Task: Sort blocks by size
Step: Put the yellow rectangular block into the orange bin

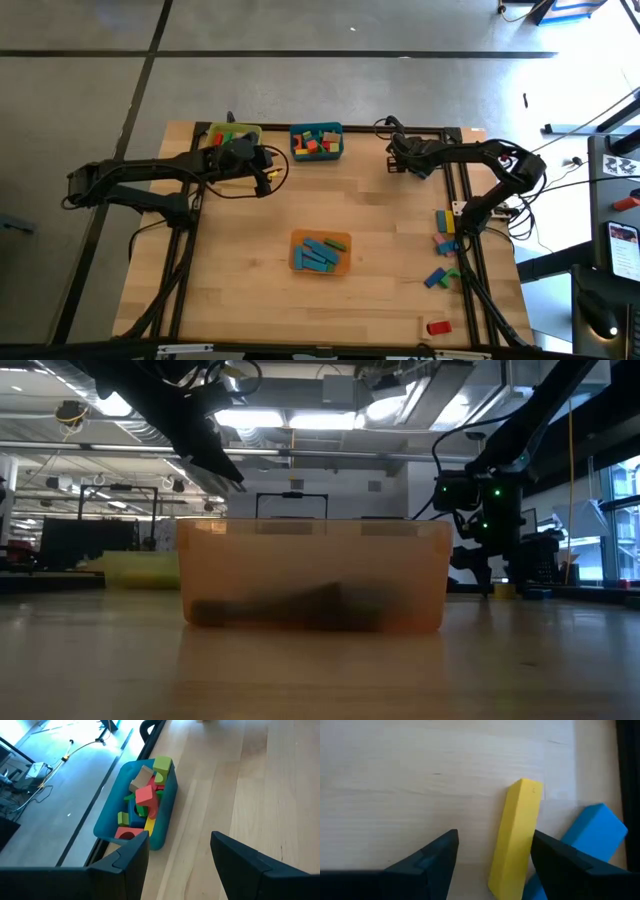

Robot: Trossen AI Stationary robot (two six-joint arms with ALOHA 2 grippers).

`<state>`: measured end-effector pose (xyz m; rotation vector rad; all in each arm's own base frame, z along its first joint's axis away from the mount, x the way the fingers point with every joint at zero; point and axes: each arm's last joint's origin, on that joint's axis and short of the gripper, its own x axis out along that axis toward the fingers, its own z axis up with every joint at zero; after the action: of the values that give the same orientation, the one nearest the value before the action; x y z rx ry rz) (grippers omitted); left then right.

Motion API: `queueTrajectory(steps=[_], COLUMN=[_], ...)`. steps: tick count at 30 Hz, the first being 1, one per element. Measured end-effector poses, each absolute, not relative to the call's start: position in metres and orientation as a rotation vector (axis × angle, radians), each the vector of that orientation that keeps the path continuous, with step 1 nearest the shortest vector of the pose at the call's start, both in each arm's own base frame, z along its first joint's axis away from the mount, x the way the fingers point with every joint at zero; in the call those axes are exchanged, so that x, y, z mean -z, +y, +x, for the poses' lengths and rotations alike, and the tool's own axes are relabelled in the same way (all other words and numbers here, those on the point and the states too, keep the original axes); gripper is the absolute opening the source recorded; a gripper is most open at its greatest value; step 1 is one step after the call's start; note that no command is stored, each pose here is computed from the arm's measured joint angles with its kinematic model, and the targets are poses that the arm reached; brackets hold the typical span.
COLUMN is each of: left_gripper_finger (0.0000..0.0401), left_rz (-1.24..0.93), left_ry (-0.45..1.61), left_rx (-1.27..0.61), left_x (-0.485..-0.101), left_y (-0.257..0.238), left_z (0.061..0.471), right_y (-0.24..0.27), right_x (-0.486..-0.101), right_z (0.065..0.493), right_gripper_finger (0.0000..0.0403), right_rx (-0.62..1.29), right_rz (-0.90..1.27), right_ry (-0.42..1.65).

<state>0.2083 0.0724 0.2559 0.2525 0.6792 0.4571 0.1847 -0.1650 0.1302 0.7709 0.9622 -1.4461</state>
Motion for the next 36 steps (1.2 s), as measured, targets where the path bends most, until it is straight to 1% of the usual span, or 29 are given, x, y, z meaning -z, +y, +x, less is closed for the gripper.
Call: queueTrajectory(steps=[10, 12, 15, 21, 28, 30, 33, 36], left_gripper_finger=[0.0196, 0.0196, 0.0196, 0.0196, 0.0196, 0.0196, 0.0196, 0.0196], left_rz=[0.253, 0.253, 0.253, 0.253, 0.253, 0.253, 0.253, 0.253], left_ry=[0.679, 0.679, 0.679, 0.679, 0.679, 0.679, 0.679, 0.679], left_rx=[-0.457, -0.457, -0.457, -0.457, -0.457, -0.457, -0.457, -0.457], left_x=[-0.256, -0.256, -0.256, -0.256, -0.256, -0.256, -0.256, -0.256], left_y=[0.072, 0.072, 0.072, 0.072, 0.072, 0.072, 0.072, 0.072], left_z=[0.208, 0.208, 0.208, 0.208, 0.208, 0.208, 0.208, 0.208], right_y=[-0.164, -0.164, -0.164, -0.164, -0.164, -0.164, -0.162, -0.157], right_x=[-0.130, -0.130, -0.130, -0.129, -0.129, -0.129, -0.129, -0.129], right_z=[0.184, 0.184, 0.184, 0.184, 0.187, 0.188, 0.190, 0.195], right_gripper_finger=[0.0245, 0.0239, 0.0216, 0.0144, 0.0068, 0.0057, 0.0057, 0.0074], right_rx=[1.413, 1.410, 1.395, 1.384, 1.284, 1.277, 1.258, 1.218], right_rz=[0.751, 0.748, 0.736, 0.731, 0.694, 0.693, 0.665, 0.629], right_ry=[1.005, 1.008, 1.023, 1.036, 1.071, 1.069, 1.074, 1.091])
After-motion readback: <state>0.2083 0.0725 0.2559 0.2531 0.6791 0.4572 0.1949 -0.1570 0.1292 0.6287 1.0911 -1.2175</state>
